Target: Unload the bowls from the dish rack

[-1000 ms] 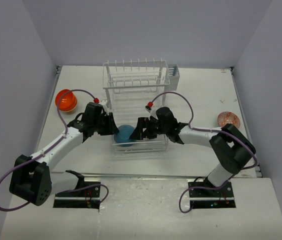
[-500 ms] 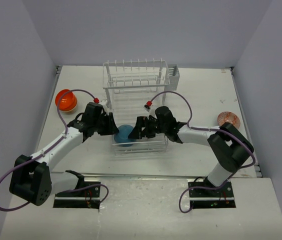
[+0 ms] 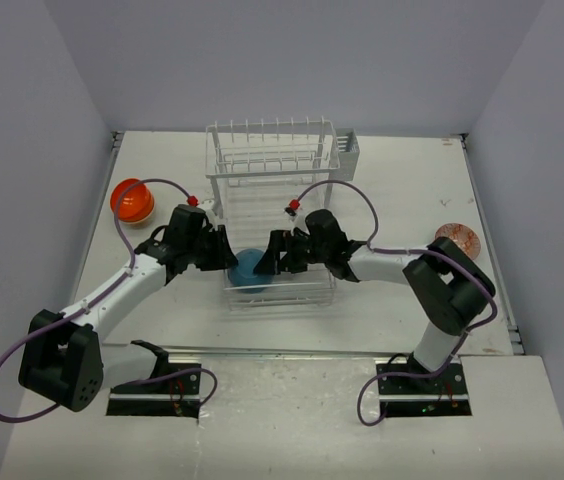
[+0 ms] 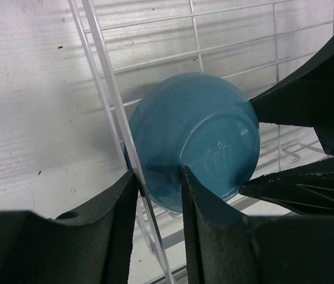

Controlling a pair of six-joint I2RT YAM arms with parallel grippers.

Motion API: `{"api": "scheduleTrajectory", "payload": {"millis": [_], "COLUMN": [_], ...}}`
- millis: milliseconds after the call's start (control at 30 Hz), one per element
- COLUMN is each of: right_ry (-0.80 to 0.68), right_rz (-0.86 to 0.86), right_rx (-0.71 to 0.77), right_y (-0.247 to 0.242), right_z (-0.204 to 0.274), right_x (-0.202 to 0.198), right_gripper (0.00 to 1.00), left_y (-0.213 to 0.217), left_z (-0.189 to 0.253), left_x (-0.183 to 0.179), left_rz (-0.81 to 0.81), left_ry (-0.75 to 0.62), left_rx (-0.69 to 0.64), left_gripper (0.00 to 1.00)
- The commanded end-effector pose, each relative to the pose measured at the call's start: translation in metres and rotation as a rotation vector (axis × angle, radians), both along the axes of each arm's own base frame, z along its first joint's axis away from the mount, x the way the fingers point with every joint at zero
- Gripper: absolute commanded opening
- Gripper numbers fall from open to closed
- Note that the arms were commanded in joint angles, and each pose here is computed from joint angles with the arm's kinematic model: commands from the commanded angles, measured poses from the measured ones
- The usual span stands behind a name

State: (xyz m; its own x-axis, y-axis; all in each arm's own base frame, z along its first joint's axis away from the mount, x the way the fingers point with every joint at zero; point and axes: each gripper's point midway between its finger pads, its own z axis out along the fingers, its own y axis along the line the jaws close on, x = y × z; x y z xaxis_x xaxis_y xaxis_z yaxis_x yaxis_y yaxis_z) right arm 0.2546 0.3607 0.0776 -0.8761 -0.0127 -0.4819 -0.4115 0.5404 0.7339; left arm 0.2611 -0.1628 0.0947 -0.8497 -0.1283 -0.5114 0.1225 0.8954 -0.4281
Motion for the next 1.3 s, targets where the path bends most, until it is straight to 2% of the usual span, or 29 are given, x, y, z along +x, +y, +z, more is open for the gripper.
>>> {"api": "scheduleTrajectory", "payload": {"millis": [0, 67, 400, 533, 733, 833, 1267], "right_ry": [-0.015, -0.024, -0.098, -0.101, -0.075, -0.041, -0.136], "right_rz": [0.018, 0.016, 0.057, 0.082, 0.118, 0.147, 0.141], "right_rx": [0.01, 0.027, 0.178, 0.215, 0.28, 0.315, 0.411], "right_y": [0.005, 0.004, 0.007, 0.008, 0.015, 0.021, 0.025], "right_z": [-0.003, 0.001, 0.043, 0.052, 0.058, 0.059, 0.076], "right_x": [0.001, 0.0, -0.012, -0.018, -0.024, -0.027, -0.02], "right_gripper": [0.86, 0.81, 0.7, 0.61, 0.54, 0.52, 0.49], "left_y": [0.004, 0.005, 0.004, 0.004, 0.003, 0.003, 0.003], "left_z": [-0.003, -0.004, -0.006, -0.007, -0.007, -0.006, -0.002], "left_x": [0.002, 0.002, 0.005, 0.005, 0.006, 0.006, 0.007], "left_rz": [-0.008, -0.008, -0.007, -0.006, -0.007, -0.01, -0.016], "left_ry": [-0.011, -0.009, -0.004, -0.001, -0.002, -0.003, -0.008], "left_rx": [0.036, 0.039, 0.04, 0.045, 0.043, 0.043, 0.044], "left_gripper": [0.34, 0.34, 0.34, 0.34, 0.34, 0.34, 0.33]}}
